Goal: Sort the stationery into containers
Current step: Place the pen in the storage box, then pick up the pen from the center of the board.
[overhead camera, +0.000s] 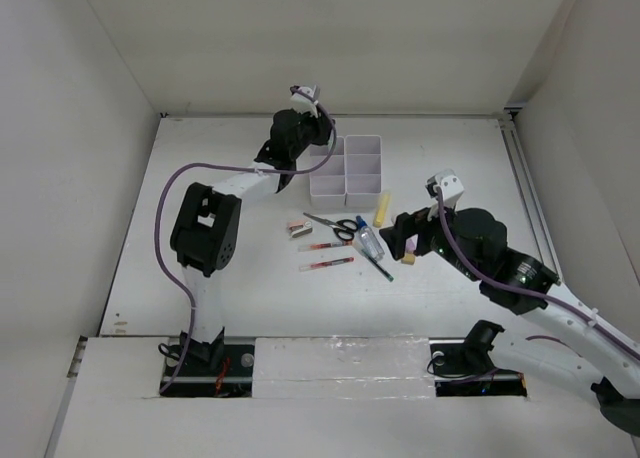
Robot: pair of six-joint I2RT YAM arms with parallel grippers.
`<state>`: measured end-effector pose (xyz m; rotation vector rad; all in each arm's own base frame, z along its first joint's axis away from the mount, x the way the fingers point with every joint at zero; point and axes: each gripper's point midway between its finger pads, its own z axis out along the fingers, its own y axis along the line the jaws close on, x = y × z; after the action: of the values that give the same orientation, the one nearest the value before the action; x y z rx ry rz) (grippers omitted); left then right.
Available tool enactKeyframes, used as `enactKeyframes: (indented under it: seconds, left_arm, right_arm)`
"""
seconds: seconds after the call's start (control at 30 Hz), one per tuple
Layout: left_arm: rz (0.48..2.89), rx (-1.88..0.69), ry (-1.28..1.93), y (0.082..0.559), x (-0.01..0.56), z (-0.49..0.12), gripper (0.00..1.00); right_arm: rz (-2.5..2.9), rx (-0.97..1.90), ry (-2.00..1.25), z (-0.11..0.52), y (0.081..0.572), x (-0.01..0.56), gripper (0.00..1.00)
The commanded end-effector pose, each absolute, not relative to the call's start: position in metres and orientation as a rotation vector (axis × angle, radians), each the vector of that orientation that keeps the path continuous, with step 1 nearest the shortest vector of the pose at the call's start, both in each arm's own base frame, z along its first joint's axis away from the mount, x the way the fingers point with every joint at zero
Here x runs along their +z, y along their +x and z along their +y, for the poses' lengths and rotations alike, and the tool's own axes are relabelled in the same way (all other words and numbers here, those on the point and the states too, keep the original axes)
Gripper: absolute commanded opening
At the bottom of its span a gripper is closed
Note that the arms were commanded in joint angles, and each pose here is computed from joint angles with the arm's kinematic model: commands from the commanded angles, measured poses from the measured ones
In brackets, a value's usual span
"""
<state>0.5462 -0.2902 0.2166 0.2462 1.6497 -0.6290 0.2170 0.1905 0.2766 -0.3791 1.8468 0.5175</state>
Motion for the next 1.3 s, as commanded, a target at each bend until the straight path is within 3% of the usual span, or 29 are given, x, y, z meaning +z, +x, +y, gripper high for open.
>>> enactKeyframes:
  seconds: [0.0,0.03,0.07,0.1,0.2,0.3,0.37,0.4,0.43,0.7,0.83,0.87,0.97,1.0,1.07,1.27]
  left_arm:
    - [1.569,-0.619,0.236,0.549,0.237,-0.286,0.12]
    - [1.572,-0.629,0.227,0.548,0.237,-0.287,0.22]
    - [1.586,-0.627,0.228,0.547,0.23,-0.286,0.38]
    - [1.586,-0.627,0.228,0.545,0.231,-0.285,0.43]
    - [1.576,-0.638,0.217,0.543,0.236,-0.285,0.56]
    - [1.542,-0.677,0.221,0.535,0.258,-0.287,0.59]
    - [1.508,-0.71,0.208,0.526,0.281,-0.286,0.67]
    - [1.491,-0.721,0.199,0.523,0.289,-0.284,0.74]
    - [1.457,-0.735,0.19,0.516,0.31,-0.282,1.0]
    - [1.557,-0.72,0.015,0.486,0.38,-0.25,1.0]
    - [1.633,-0.703,-0.177,0.456,0.387,-0.214,1.0]
    - [1.687,-0.702,-0.224,0.448,0.361,-0.205,1.0]
    - [1.61,-0.852,-0.367,0.413,0.379,-0.176,1.0]
    - [1.661,-0.858,-0.403,0.404,0.353,-0.171,1.0]
    - [1.645,-0.892,-0.408,0.379,0.361,-0.165,1.0]
    - [1.806,-0.699,-0.45,0.347,0.319,-0.135,1.0]
  right_arm:
    - [1.803,0.527,-0.365,0.192,0.221,0.287,1.0]
    - [1.811,0.513,-0.361,0.19,0.222,0.283,1.0]
    - [1.822,0.507,-0.344,0.188,0.223,0.281,1.0]
    - [1.838,0.489,-0.344,0.187,0.224,0.277,1.0]
    - [1.851,0.475,-0.325,0.185,0.227,0.276,1.0]
    - [1.88,0.45,-0.29,0.183,0.231,0.269,1.0]
    - [1.895,0.415,-0.262,0.177,0.233,0.265,1.0]
    - [1.905,0.398,-0.245,0.175,0.235,0.265,1.0]
    - [1.943,0.33,-0.178,0.164,0.24,0.255,1.0]
    - [2.047,0.2,0.008,0.133,0.262,0.226,1.0]
    - [2.103,0.176,0.06,0.115,0.281,0.207,1.0]
    - [2.119,0.176,0.055,0.113,0.284,0.2,1.0]
    - [2.182,0.165,0.061,0.105,0.297,0.179,1.0]
    - [2.227,0.14,0.052,0.102,0.3,0.165,1.0]
    - [2.26,0.161,0.015,0.104,0.306,0.158,1.0]
    - [2.372,0.155,-0.078,0.117,0.327,0.131,1.0]
